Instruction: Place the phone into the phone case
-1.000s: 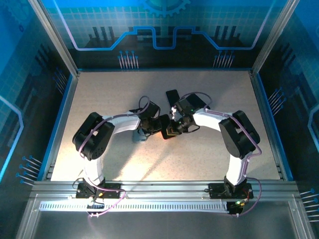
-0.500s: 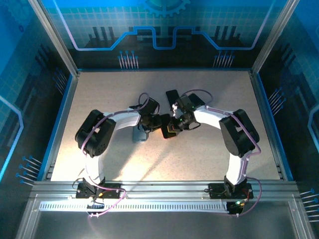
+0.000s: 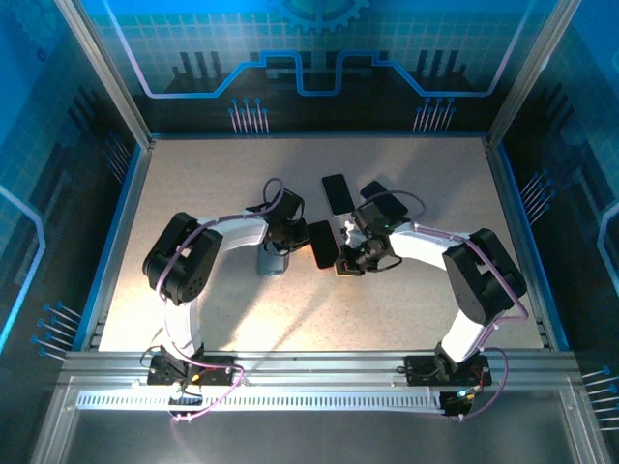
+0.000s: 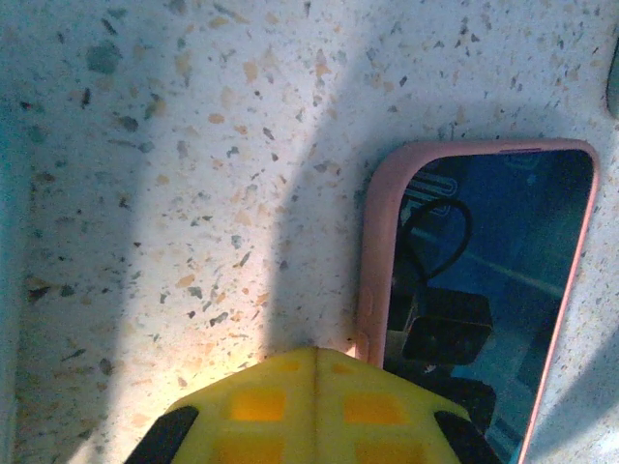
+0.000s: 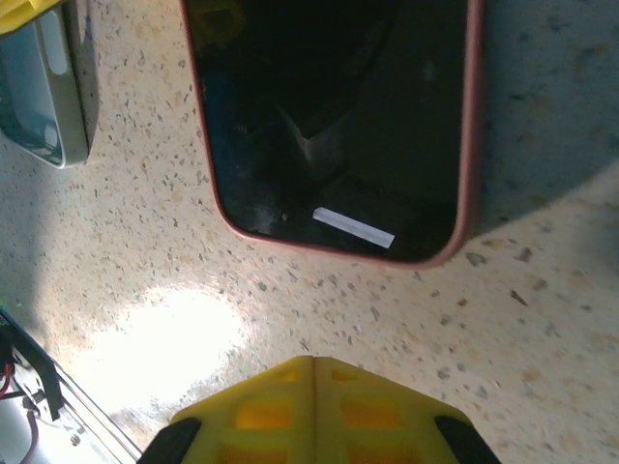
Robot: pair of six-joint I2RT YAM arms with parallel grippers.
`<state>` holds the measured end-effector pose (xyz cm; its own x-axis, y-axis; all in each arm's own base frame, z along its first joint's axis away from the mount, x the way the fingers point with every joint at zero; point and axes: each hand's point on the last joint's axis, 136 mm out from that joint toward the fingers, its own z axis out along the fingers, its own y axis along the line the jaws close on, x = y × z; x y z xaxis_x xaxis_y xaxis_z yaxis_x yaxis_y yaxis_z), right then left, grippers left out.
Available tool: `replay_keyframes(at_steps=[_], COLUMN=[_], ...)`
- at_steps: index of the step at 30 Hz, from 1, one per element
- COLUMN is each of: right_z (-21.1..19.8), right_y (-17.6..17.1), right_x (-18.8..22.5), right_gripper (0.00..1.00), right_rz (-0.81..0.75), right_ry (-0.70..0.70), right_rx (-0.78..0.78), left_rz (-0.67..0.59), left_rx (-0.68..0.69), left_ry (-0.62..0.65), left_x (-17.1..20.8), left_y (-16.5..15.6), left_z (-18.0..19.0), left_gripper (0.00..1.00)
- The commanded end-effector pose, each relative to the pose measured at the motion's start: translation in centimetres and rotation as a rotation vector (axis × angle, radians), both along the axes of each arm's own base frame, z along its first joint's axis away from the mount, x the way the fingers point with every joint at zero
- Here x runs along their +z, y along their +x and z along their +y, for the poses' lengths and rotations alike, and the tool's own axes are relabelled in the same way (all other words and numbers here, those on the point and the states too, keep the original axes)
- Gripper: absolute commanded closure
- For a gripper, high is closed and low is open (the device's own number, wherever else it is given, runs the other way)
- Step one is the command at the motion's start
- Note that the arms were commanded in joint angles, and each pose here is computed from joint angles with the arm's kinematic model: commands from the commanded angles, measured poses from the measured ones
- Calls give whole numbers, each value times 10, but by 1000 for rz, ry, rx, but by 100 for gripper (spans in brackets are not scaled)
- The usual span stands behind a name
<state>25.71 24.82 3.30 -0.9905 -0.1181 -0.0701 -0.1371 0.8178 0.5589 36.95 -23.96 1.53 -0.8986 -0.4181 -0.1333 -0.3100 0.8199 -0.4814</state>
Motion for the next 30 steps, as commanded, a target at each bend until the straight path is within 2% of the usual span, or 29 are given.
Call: replay_keyframes(at_steps=[1, 12, 30], right_z=[10, 29, 33], right_y=[1, 43, 112], right_x=[-9, -18, -20], right_gripper=[100, 100, 100], right_rz=[26, -9, -57], right_ry=[20, 25, 43], right_rx=[-5, -45, -102], left_rz=[13, 30, 15], left_rx=[8, 11, 76], left_ry=[7, 0, -3], left_x=[-6, -12, -12], left_y=[-4, 2, 49], left_z=[6, 0, 10], left_gripper=[97, 97, 97])
